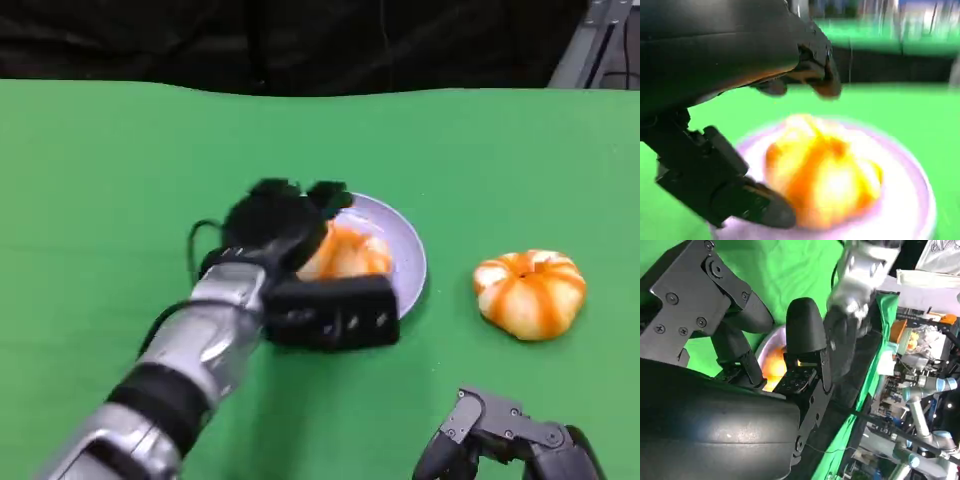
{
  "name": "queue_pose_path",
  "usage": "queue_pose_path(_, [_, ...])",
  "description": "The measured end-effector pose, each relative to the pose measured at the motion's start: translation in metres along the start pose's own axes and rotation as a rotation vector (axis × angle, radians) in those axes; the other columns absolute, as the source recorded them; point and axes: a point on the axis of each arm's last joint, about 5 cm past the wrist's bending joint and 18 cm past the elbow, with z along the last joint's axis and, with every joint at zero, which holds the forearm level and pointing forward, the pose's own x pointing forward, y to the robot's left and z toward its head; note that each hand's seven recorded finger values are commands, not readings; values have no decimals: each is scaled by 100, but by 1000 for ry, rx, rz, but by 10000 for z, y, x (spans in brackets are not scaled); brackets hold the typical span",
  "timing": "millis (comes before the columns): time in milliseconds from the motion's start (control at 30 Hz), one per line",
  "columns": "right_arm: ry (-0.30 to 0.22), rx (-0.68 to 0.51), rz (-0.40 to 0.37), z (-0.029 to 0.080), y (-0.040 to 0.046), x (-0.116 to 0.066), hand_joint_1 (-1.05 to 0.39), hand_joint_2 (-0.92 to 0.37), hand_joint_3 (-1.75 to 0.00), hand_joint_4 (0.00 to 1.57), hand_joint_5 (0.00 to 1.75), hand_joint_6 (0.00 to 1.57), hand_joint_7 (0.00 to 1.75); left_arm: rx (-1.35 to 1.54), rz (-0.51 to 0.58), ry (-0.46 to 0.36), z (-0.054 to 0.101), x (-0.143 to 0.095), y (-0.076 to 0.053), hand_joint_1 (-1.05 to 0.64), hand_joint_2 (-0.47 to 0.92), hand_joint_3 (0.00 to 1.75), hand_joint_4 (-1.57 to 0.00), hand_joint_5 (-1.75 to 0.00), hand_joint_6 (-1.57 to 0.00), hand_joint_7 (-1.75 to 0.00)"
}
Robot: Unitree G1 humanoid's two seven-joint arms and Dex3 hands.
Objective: Grasp the bread from the table and place it into the plate.
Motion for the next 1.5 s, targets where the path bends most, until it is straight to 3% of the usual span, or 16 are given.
queue_pose_path(100, [11, 0, -7, 4, -1, -14, -2, -21, -157, 80, 173, 82, 141, 5, -60, 18, 47, 33, 93, -79, 92, 28, 0, 0, 0, -7])
queue_pose_path(267, [13, 0, -8, 7, -1, -14, -1, -21, -158, 81, 174, 82, 142, -8, -113, 38, 52, 32, 124, -96, 92, 35, 0, 0, 0, 0])
queue_pose_path(433, [9, 0, -9, 9, -1, -5, -1, -21, -158, 81, 175, 82, 142, -28, -174, 43, 22, 2, 157, -98, 92, 39, 0, 0, 0, 0])
queue_pose_path(567, [4, 0, -8, 13, 1, 3, -1, -20, -158, 81, 174, 82, 142, -102, -139, 7, -28, -86, 228, -91, 92, 37, -1, 0, -3, -2])
queue_pose_path(700, [2, 1, -6, 13, 2, 7, -2, -21, -158, 81, 175, 82, 143, -190, -95, -9, -162, -272, 240, -66, 92, 23, -18, -13, -19, -9])
queue_pose_path(800, [2, 0, -5, 13, 2, 8, -2, -21, -158, 82, 175, 82, 143, -265, -23, -16, -282, -487, 237, -57, 92, 20, -25, -19, -25, -12])
queue_pose_path(833, [2, 0, -4, 13, 2, 8, -2, -21, -158, 82, 175, 82, 143, -285, -7, -14, -311, -540, 233, -48, 92, 20, -32, -42, -37, -15])
queue_pose_path(900, [-2, 0, -2, 16, 3, 14, -2, -21, -158, 82, 175, 82, 143, -376, 58, -15, -388, -686, 235, -38, 92, 18, -39, -71, -50, -19])
queue_pose_path(1067, [1, 1, 0, 14, 5, 13, -2, -20, -159, 82, 175, 82, 143, -629, 237, -60, -542, -1122, 219, -24, 92, 19, -59, -97, -74, -31])
queue_pose_path(1100, [1, 1, 0, 14, 5, 14, -2, -20, -159, 82, 175, 82, 143, -668, 260, -65, -564, -1204, 196, -23, 91, 23, -66, -100, -79, -38])
queue_pose_path(1200, [0, 1, 3, 14, 4, 15, -3, -20, -159, 82, 175, 82, 143, -795, 352, -72, -602, -1444, 113, -17, 62, 77, -78, -108, -83, -65])
queue_pose_path(1267, [0, 1, 4, 13, 4, 15, -3, -20, -160, 82, 175, 82, 143, -846, 385, -69, -609, -1534, 67, -16, 58, 84, -78, -108, -83, -68])
queue_pose_path(1300, [-1, 1, 4, 14, 4, 16, -3, -20, -160, 82, 175, 82, 143, -858, 389, -67, -612, -1550, 56, -9, 49, 114, -84, -128, -86, -94])
queue_pose_path(1333, [-3, 1, 8, 15, 6, 21, -3, -20, -160, 82, 175, 82, 143, -890, 410, -61, -615, -1600, 48, -6, 43, 129, -86, -138, -85, -109])
queue_pose_path(1433, [3, 1, 5, 11, 3, 10, -3, -20, -160, 82, 175, 82, 142, -1028, 516, -66, -534, -1871, -14, -1, 35, 152, -89, -158, -84, -139])
queue_pose_path(1500, [1, 0, 6, 11, -2, 16, -2, -20, -159, 81, 174, 82, 142, -1048, 529, -24, -529, -2039, -89, 0, 30, 163, -92, -167, -85, -151])
